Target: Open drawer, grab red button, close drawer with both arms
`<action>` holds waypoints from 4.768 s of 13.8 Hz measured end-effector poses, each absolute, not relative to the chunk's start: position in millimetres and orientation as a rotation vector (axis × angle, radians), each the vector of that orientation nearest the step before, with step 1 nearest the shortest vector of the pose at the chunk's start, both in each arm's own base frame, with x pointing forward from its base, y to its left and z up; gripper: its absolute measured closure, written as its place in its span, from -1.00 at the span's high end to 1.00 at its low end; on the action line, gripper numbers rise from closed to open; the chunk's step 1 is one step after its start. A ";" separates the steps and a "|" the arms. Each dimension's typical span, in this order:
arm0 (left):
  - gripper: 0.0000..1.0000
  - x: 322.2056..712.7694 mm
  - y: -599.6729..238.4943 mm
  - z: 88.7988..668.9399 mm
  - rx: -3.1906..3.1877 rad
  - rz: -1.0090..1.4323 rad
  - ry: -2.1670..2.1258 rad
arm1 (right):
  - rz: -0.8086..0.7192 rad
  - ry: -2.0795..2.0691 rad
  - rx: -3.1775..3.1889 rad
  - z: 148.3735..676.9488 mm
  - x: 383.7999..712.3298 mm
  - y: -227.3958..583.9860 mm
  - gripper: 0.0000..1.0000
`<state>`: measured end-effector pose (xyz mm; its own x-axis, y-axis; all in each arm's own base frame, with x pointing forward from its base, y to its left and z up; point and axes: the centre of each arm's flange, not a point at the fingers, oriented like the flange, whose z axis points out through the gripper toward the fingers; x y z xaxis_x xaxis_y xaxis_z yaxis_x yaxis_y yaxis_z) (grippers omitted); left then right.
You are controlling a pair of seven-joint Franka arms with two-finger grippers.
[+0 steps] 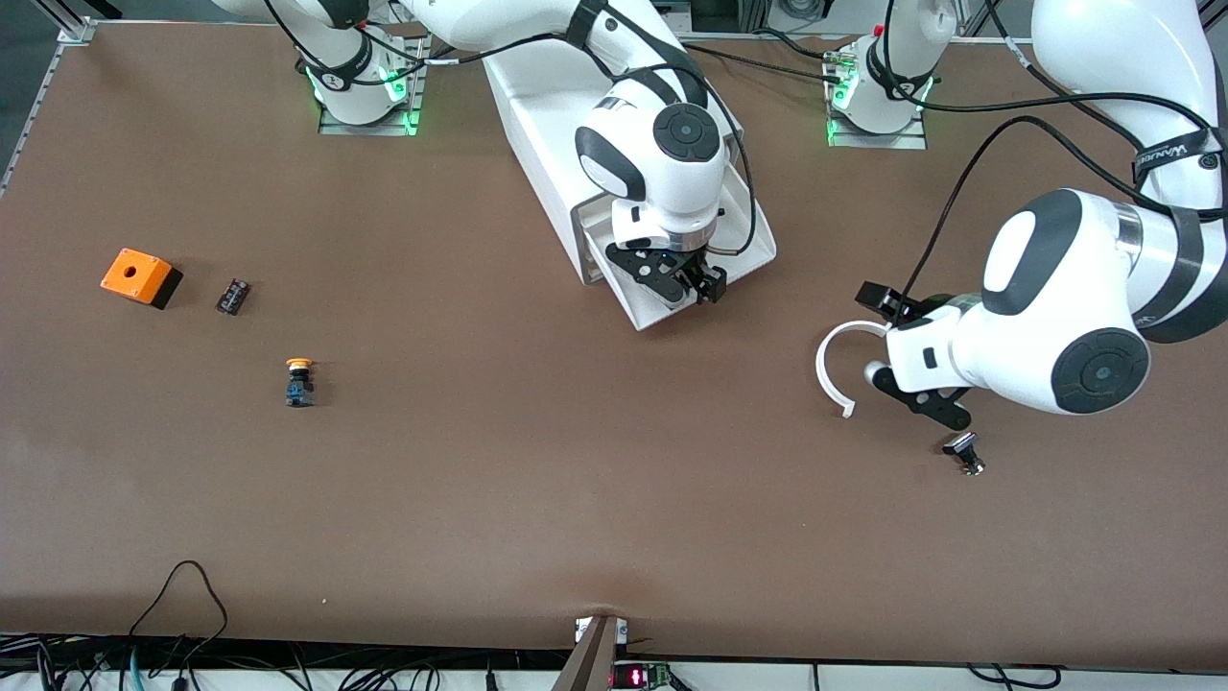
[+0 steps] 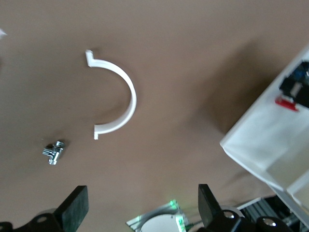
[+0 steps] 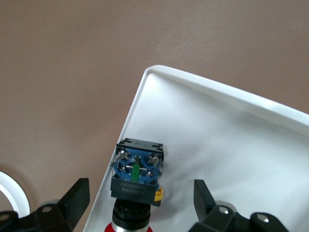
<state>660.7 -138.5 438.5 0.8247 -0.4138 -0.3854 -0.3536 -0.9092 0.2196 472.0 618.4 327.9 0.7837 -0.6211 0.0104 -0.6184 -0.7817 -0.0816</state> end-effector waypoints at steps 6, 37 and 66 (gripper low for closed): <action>1.00 668.4 -127.8 440.2 2.952 -0.612 -0.354 | -0.061 1.004 -2.897 330.2 471.1 619.2 -0.20; 1.00 569.8 -311.4 297.2 3.080 -0.372 0.719 | 0.158 -0.123 -3.095 404.2 690.2 220.9 -0.20; 1.00 445.2 -434.0 305.9 3.114 -0.613 0.550 | -0.193 -0.308 -3.123 201.8 614.3 80.6 0.37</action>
<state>445.2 -434.0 305.9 0.8695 0.3445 -0.3540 0.3142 -0.9387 -0.1419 614.3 80.6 201.8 0.9733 0.1947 0.1219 0.1943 -0.9808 0.0150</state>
